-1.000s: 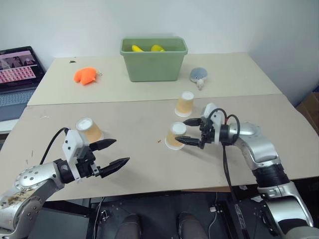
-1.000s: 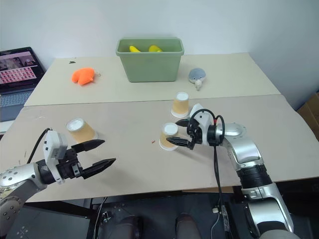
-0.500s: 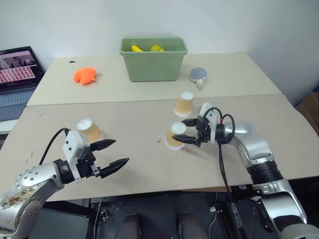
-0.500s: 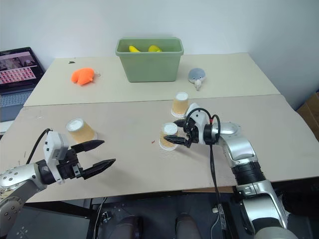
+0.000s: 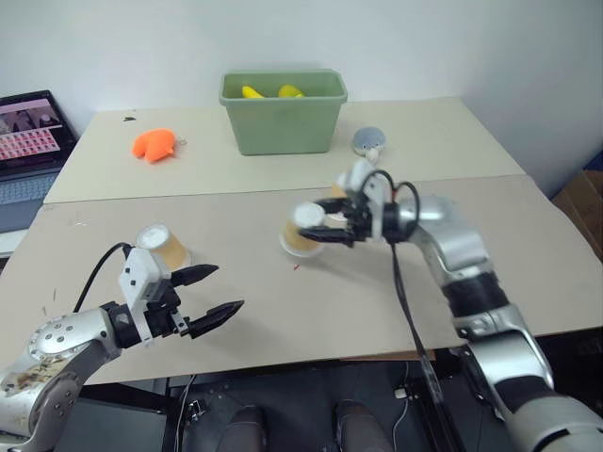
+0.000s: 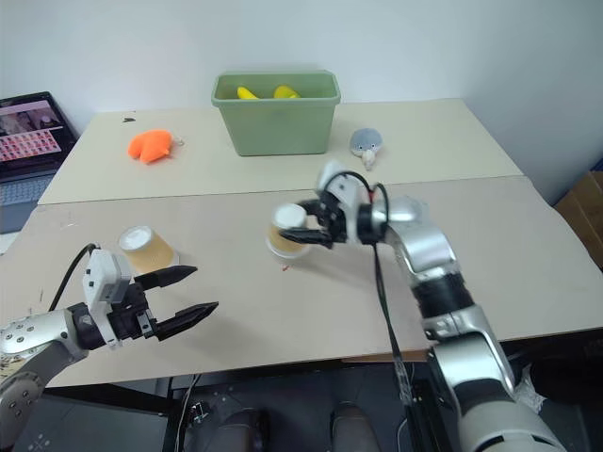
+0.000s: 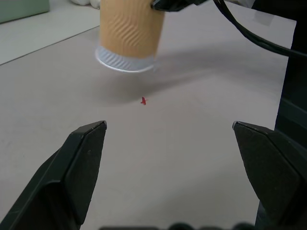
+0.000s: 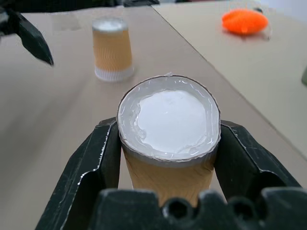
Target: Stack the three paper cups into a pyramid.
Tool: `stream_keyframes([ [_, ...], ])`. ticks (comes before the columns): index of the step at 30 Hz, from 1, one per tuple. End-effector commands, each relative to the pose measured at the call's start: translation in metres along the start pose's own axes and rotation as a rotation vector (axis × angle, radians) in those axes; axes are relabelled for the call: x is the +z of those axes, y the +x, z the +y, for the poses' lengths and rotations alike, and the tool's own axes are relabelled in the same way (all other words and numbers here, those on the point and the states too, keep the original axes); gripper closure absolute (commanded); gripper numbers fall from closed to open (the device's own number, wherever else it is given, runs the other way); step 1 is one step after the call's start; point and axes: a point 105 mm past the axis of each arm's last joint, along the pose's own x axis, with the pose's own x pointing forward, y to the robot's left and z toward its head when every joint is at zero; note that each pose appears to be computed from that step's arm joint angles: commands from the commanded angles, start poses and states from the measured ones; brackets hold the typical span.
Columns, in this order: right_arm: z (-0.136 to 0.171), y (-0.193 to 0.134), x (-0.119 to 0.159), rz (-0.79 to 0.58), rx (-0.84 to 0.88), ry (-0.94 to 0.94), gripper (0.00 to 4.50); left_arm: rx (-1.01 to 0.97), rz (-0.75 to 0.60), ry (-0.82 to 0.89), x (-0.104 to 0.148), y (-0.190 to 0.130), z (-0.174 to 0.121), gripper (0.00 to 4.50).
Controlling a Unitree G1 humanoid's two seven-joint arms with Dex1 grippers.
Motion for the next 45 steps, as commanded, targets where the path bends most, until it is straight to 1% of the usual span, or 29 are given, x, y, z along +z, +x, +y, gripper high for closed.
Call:
stream_keyframes([
  [1,0.004,0.028,0.001,0.013,0.06,-0.031,1.99,-0.009,-0.02,0.041,0.008,0.001,-0.003,0.0],
  [4,0.007,0.051,-0.008,0.046,0.11,-0.024,1.99,-0.009,-0.018,0.046,0.008,0.001,-0.005,0.0],
  [9,-0.001,0.065,-0.018,0.093,0.116,-0.008,1.99,-0.006,-0.016,0.049,0.007,0.0,-0.005,0.0],
  [14,-0.008,0.069,-0.017,0.102,0.11,-0.003,1.99,0.002,-0.016,0.051,0.007,0.0,-0.005,0.0],
  [16,-0.009,0.07,-0.016,0.096,0.106,0.004,1.03,0.004,-0.019,0.046,0.008,0.0,-0.006,0.0],
  [18,-0.01,0.07,-0.015,0.09,0.109,0.002,0.57,0.004,-0.016,0.053,0.008,-0.001,-0.007,0.0],
  [19,-0.009,0.071,-0.013,0.087,0.112,-0.009,0.12,0.004,-0.015,0.054,0.008,-0.001,-0.007,0.0],
  [21,-0.009,0.071,-0.011,0.08,0.115,-0.028,0.04,0.005,-0.015,0.055,0.009,-0.001,-0.008,0.0],
  [25,-0.009,0.062,0.008,-0.001,0.154,-0.063,0.04,0.004,-0.011,0.054,0.008,-0.001,-0.008,0.0],
  [27,-0.012,0.049,0.016,-0.03,0.155,-0.082,0.04,0.006,-0.008,0.052,0.007,-0.001,-0.007,0.0],
  [31,-0.013,0.013,0.033,-0.096,0.128,-0.11,0.04,0.008,-0.006,0.055,0.007,-0.001,-0.006,0.0],
  [33,-0.019,-0.016,0.036,-0.122,0.028,-0.075,0.04,0.013,-0.013,0.06,0.008,0.0,-0.005,0.0],
  [35,-0.024,-0.04,0.027,-0.094,-0.103,-0.041,0.04,0.022,-0.018,0.063,0.009,-0.001,-0.005,0.0],
  [39,-0.031,-0.076,-0.011,0.026,-0.459,0.02,0.04,0.044,-0.021,0.067,0.007,-0.001,-0.001,0.0],
  [40,-0.038,-0.083,-0.026,0.099,-0.575,0.027,0.04,0.042,-0.022,0.067,0.007,-0.001,-0.001,0.0],
  [42,-0.041,-0.087,-0.047,0.214,-0.704,0.0,0.04,0.038,-0.024,0.066,0.008,0.0,0.0,0.0],
  [45,-0.045,-0.077,-0.056,0.206,-0.804,0.034,0.04,0.024,-0.027,0.069,0.01,0.004,0.001,0.0],
])
